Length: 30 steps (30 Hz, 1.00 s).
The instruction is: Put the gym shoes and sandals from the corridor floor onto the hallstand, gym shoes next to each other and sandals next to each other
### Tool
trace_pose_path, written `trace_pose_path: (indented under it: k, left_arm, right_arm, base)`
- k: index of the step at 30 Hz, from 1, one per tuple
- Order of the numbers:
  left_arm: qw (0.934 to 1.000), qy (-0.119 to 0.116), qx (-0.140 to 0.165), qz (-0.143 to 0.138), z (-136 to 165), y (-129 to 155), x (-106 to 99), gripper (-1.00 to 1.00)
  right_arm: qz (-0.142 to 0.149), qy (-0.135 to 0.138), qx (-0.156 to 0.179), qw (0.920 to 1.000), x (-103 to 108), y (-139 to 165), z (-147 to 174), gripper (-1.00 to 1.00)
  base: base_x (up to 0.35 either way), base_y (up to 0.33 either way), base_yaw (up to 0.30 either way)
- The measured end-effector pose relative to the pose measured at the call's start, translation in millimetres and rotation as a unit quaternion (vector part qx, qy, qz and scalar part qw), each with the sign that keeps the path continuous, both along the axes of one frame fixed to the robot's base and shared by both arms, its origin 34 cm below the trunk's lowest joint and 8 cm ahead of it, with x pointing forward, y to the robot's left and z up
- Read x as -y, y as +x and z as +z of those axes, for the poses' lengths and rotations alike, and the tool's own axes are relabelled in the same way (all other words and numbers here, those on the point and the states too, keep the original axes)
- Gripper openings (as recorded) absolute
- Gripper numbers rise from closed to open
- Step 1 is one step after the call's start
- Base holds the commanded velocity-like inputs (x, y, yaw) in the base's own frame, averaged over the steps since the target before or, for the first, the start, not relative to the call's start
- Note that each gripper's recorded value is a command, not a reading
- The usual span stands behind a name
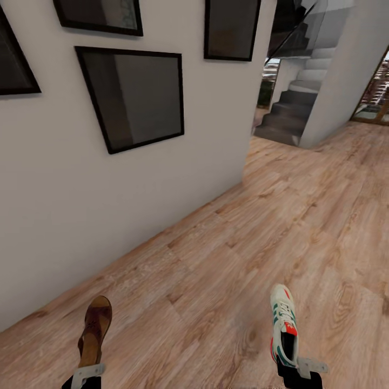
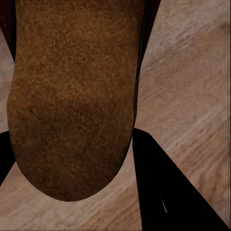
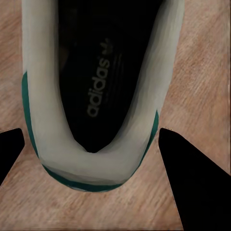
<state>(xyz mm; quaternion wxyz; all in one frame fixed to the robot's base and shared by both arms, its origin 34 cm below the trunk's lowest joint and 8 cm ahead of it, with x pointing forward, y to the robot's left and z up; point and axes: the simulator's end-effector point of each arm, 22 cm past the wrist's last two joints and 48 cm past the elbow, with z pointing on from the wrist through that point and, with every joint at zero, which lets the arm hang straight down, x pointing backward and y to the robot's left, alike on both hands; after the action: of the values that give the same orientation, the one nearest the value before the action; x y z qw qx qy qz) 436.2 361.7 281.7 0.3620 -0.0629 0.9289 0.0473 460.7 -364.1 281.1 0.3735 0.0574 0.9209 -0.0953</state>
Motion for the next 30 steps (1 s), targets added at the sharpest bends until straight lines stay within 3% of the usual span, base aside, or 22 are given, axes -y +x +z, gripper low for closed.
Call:
trace_pose_path:
  k: [30]
  left_arm:
    - [0.9999,-0.007,-0.012,0.0,-5.3,-9.9,5.6,-1.0]
  right_arm:
    - [0.0,0.0,0.003,1.0,-0.2,1.9,2.4,-1.0]
  base:
    - [0.0,0.0,-0.3]
